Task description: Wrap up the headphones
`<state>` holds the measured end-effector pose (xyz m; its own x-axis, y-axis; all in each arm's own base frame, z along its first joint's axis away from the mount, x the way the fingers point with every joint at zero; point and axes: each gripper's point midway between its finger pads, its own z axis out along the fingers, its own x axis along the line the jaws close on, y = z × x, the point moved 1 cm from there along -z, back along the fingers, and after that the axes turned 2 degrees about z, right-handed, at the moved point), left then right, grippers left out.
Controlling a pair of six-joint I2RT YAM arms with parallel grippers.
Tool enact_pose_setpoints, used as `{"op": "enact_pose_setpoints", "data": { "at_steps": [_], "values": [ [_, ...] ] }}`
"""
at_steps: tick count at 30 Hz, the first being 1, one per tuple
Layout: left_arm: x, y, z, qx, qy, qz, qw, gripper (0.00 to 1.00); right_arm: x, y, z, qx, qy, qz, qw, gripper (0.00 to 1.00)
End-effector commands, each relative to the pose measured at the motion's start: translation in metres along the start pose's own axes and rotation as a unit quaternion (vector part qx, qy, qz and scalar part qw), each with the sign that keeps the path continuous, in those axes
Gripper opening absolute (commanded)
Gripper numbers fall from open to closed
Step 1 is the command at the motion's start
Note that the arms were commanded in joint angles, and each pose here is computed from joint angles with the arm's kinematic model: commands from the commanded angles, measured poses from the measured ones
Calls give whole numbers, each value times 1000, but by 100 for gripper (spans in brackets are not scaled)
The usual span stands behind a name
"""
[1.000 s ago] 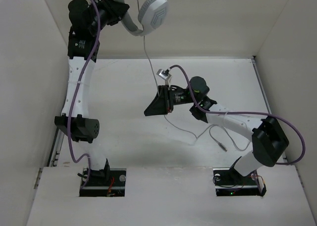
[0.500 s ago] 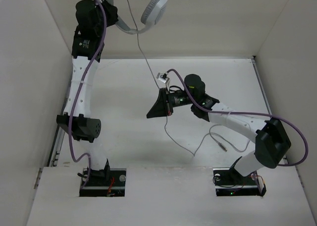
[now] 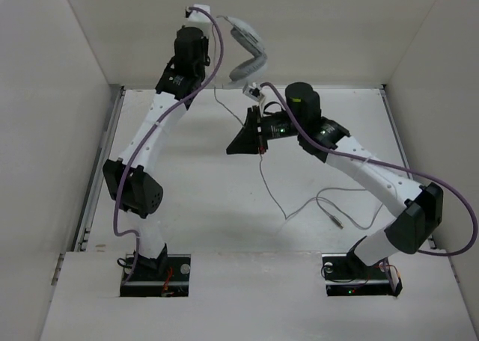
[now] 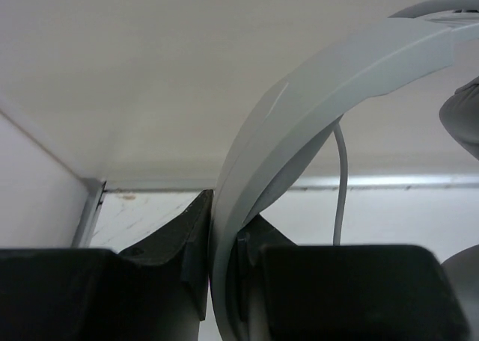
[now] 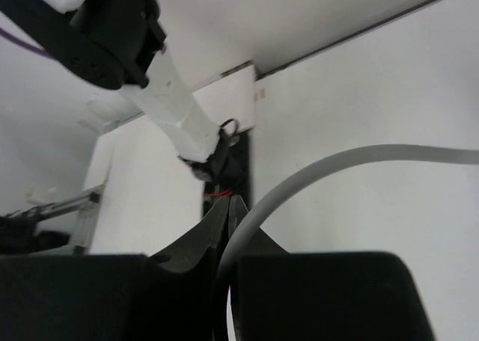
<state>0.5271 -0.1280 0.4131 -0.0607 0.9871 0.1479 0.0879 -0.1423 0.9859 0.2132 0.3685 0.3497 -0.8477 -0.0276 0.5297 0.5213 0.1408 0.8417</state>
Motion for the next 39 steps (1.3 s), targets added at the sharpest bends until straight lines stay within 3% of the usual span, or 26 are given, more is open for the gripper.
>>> {"op": "enact_pose_setpoints", "data": {
  "at_steps": [1, 7, 11, 14, 18, 23, 29, 39],
  "values": [
    [22, 30, -13, -55, 49, 19, 997, 0, 1, 30, -33, -7, -66, -102, 993, 8],
    [-1, -31, -9, 18, 19, 86, 996, 1, -22, 55, -68, 10, -175, -204, 963, 9],
    [-22, -62, -21, 63, -31, 106, 992, 1, -45, 63, -91, 51, -259, -289, 920, 9],
    [-40, -73, -36, 81, -74, 117, 987, 0, -69, 67, -108, 94, -340, -361, 863, 9],
    [-64, -82, -62, 102, -141, 125, 977, 0, -107, 89, -135, 110, -467, -432, 764, 7],
    [-86, -79, -93, 113, -224, 88, 964, 0, -138, 112, -164, 82, -554, -451, 694, 7],
    [-92, -73, -122, 124, -296, 52, 946, 0, -164, 127, -204, 44, -611, -437, 658, 8],
    [-118, -89, -161, 165, -395, 41, 903, 0, -161, 158, -215, 3, -622, -441, 647, 9]
  ]
}}
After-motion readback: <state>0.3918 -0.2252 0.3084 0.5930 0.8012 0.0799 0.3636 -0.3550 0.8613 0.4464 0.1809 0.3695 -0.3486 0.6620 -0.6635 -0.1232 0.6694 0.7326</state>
